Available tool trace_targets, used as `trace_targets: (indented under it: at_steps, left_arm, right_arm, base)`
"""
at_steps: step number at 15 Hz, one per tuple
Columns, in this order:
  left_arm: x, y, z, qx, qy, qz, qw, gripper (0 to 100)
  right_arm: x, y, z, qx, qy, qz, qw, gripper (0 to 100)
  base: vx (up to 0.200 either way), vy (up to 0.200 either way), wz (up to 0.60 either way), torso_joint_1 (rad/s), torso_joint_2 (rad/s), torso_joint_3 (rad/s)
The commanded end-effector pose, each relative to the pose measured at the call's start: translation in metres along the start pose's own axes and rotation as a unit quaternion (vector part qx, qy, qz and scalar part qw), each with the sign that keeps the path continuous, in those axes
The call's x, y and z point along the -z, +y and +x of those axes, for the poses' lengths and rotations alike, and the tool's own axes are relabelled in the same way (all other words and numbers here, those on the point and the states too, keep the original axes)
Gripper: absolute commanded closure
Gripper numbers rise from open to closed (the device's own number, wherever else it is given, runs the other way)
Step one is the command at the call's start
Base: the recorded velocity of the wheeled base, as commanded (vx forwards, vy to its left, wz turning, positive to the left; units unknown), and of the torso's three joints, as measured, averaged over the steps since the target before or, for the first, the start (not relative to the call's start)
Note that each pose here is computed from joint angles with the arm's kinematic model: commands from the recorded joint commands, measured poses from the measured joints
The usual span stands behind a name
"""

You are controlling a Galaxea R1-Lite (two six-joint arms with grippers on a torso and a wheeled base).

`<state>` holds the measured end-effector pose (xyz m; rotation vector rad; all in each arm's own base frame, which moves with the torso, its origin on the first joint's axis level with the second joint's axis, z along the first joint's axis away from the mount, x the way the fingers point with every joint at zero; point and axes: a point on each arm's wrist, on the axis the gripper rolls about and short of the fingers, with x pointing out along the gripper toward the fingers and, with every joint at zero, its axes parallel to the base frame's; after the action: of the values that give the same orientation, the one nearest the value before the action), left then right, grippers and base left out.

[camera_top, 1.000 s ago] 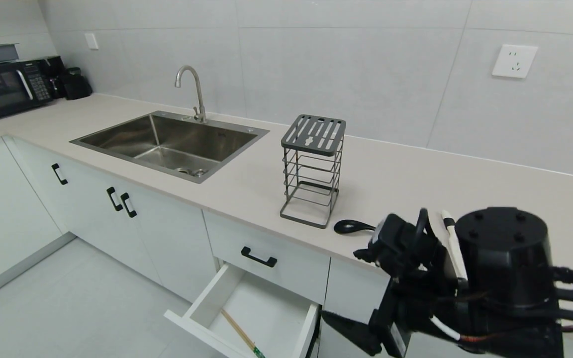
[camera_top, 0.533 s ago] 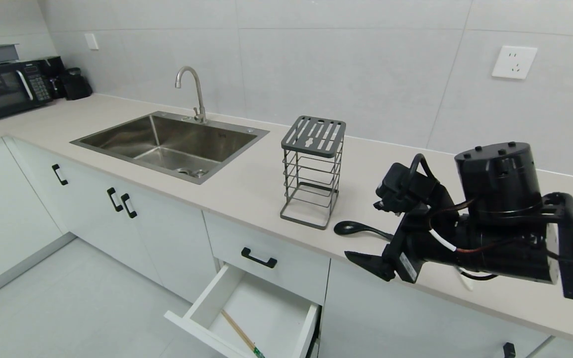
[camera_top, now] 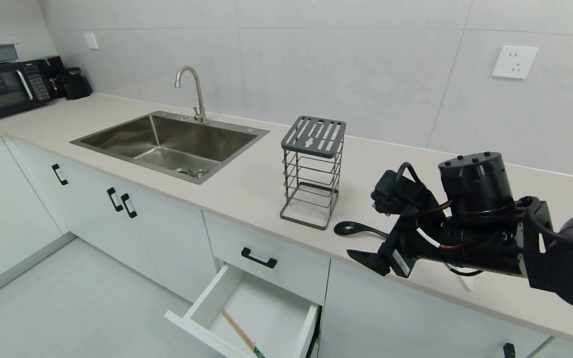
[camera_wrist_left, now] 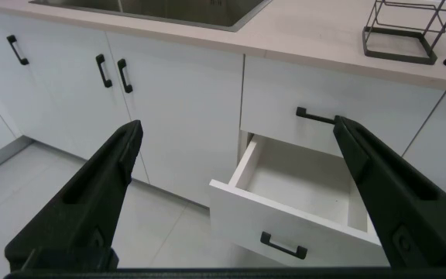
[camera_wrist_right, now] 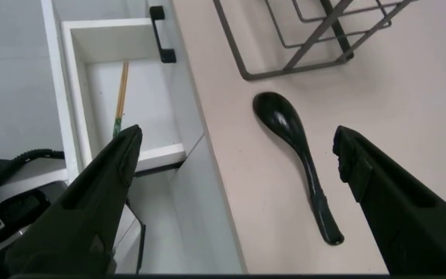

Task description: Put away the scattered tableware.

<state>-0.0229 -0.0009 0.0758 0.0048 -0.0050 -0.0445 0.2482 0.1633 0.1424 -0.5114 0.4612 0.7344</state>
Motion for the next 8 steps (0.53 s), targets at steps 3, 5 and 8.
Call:
trace_targets:
  at_steps: [3,5,8]
  left_arm:
    - [0.0,0.0,0.0,0.0,0.0,0.0,1.0,0]
    - [0.0,0.0,0.0,0.0,0.0,0.0,1.0,0]
    - [0.0,0.0,0.0,0.0,0.0,0.0,1.0,0]
  right_arm:
    - [0.015,-0.006,0.002,0.007,0.025,0.006,1.0,0]
    - [0.018,-0.008,0.002,0.01,0.029,0.009,0.999,0]
    - [0.025,-0.01,0.007,0.008,0.036,0.012,0.999,0]
  base:
    - [0.0,0.0,0.0,0.193,-0.39,-0.18]
    - [0.0,0.0,0.0,0.232,-0.43,-0.215]
    - [0.0,0.0,0.0,0.064,-0.12,-0.049]
